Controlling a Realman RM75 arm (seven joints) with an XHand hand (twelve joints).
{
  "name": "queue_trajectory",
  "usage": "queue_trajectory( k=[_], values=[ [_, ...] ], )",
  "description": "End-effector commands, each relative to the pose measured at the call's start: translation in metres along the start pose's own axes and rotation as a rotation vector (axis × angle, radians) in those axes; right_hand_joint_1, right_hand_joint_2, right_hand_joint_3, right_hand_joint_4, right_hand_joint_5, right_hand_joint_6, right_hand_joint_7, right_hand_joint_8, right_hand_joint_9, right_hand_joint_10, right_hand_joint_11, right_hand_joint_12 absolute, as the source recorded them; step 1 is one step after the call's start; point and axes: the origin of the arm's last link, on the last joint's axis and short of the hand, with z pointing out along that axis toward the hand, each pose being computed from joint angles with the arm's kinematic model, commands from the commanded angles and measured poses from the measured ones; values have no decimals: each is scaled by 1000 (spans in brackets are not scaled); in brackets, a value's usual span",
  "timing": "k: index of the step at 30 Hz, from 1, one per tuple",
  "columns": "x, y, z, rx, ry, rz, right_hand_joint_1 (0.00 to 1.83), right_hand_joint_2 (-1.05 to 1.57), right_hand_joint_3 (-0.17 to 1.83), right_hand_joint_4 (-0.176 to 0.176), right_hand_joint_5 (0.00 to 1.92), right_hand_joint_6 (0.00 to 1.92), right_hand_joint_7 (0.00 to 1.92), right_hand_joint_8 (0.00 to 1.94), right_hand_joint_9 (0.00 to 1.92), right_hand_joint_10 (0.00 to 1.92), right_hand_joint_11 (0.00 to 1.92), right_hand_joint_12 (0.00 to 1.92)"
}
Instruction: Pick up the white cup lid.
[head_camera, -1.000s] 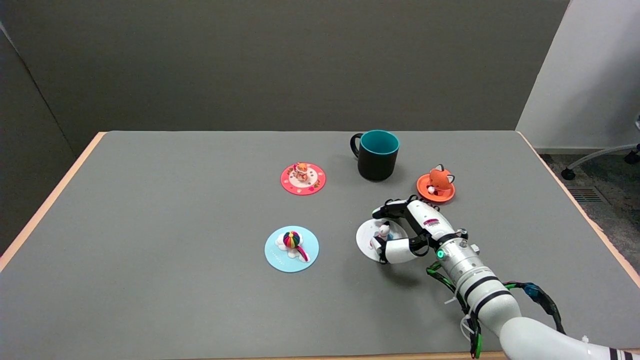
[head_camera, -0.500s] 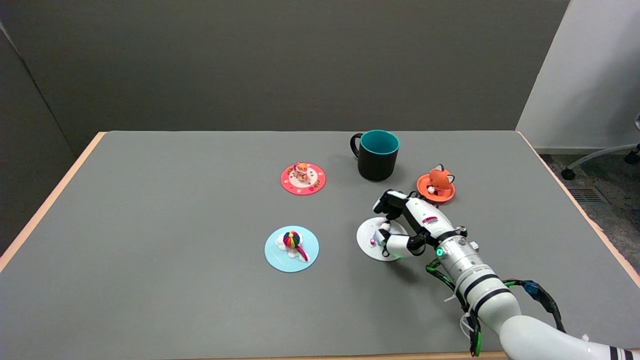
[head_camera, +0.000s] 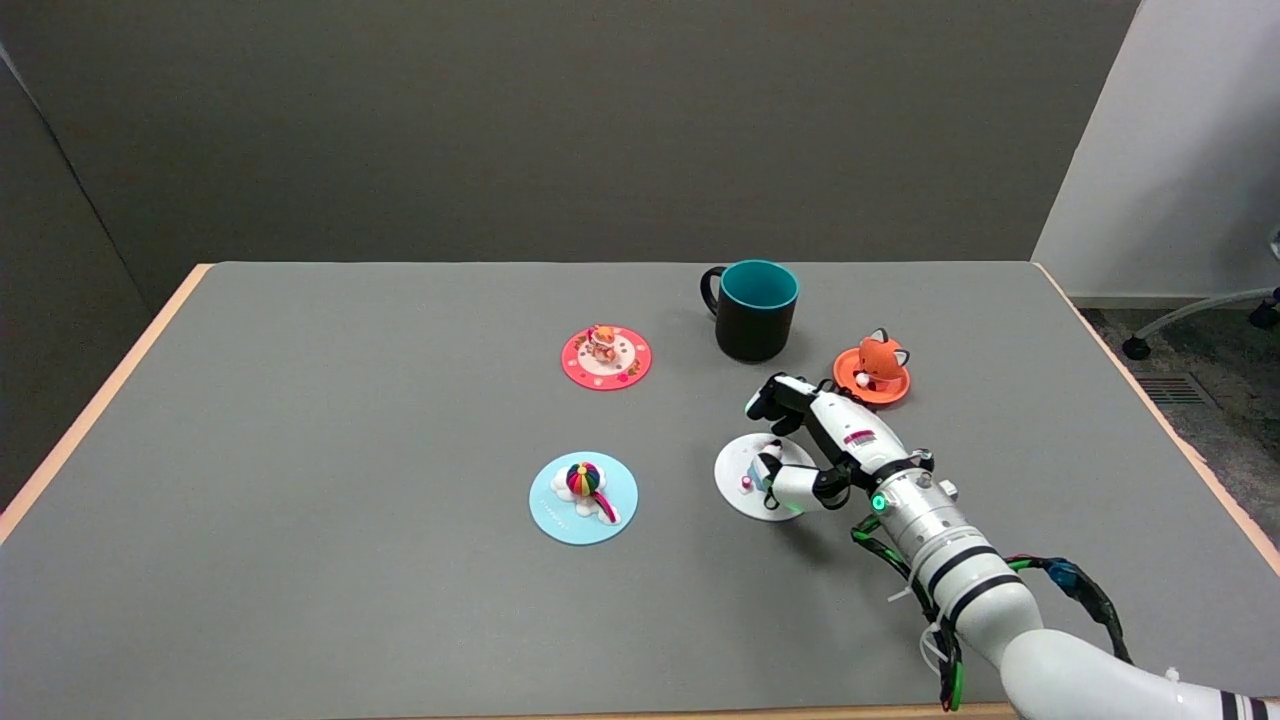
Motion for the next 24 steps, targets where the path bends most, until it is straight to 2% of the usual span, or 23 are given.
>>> queue_trajectory(
  k=[1,5,12,19,20,21,23,24],
  values=[
    [2,2,-2,2,-5,-18,1089,932,690,61,372,1155,339,987,543,682,494,219],
    [1,3,-2,-1,-5,-20,1091,944,691,66,330,1221,262,1136,482,913,531,229],
    [3,6,-2,-3,-5,-31,1039,950,694,68,202,1338,180,1217,441,1008,546,237],
    [4,8,-2,-6,-4,-36,980,920,683,69,252,1358,193,1251,449,1061,554,243],
    [4,8,-2,-7,-4,-38,904,1051,528,71,353,1498,203,1263,453,1073,554,244],
    [4,9,-2,-8,-4,-42,786,1271,269,77,497,1728,213,1277,459,1089,554,244],
    [5,10,-2,-10,-2,-46,817,1238,282,82,538,1677,230,1280,459,1099,554,246],
    [5,11,-2,-11,-2,-49,816,1238,268,97,547,1662,247,1267,471,1078,553,249]
  ],
)
